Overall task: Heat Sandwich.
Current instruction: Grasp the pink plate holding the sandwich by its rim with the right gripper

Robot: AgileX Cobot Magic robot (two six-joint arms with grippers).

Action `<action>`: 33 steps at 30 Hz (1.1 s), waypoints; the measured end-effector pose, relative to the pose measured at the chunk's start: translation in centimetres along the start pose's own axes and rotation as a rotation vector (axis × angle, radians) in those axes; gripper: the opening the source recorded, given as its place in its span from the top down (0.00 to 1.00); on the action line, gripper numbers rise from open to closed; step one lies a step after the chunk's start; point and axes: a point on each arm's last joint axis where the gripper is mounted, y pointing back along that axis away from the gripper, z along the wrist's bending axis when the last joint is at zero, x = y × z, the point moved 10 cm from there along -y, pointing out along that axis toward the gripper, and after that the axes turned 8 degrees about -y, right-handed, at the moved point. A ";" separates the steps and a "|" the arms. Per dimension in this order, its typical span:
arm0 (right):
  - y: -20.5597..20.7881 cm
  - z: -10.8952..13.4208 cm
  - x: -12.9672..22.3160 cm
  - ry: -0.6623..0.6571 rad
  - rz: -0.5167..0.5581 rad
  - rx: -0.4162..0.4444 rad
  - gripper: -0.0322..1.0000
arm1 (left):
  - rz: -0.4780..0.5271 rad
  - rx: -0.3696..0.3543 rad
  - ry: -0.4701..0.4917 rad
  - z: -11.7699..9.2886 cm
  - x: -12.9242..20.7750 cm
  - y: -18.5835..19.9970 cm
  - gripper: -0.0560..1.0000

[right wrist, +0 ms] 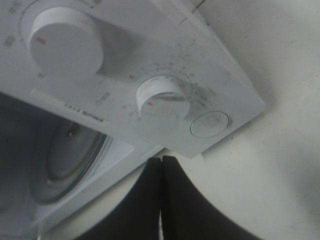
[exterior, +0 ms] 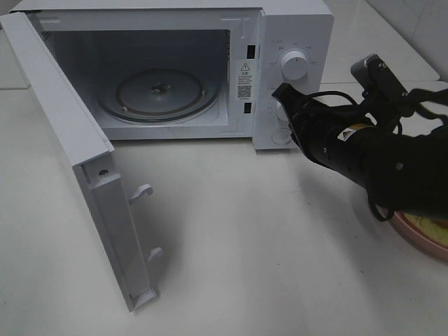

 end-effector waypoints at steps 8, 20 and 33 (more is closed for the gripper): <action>2.7 1.6 1.9 0.325 0.207 -0.011 0.94 | 0.000 0.000 0.000 0.0 0.0 0.0 0.04; 4.8 5.4 4.0 0.715 0.592 -0.059 0.93 | 0.000 0.000 0.000 0.0 0.0 0.0 0.04; 7.2 8.4 0.3 0.832 0.732 0.019 0.89 | 0.000 0.000 0.000 0.0 0.0 0.0 0.04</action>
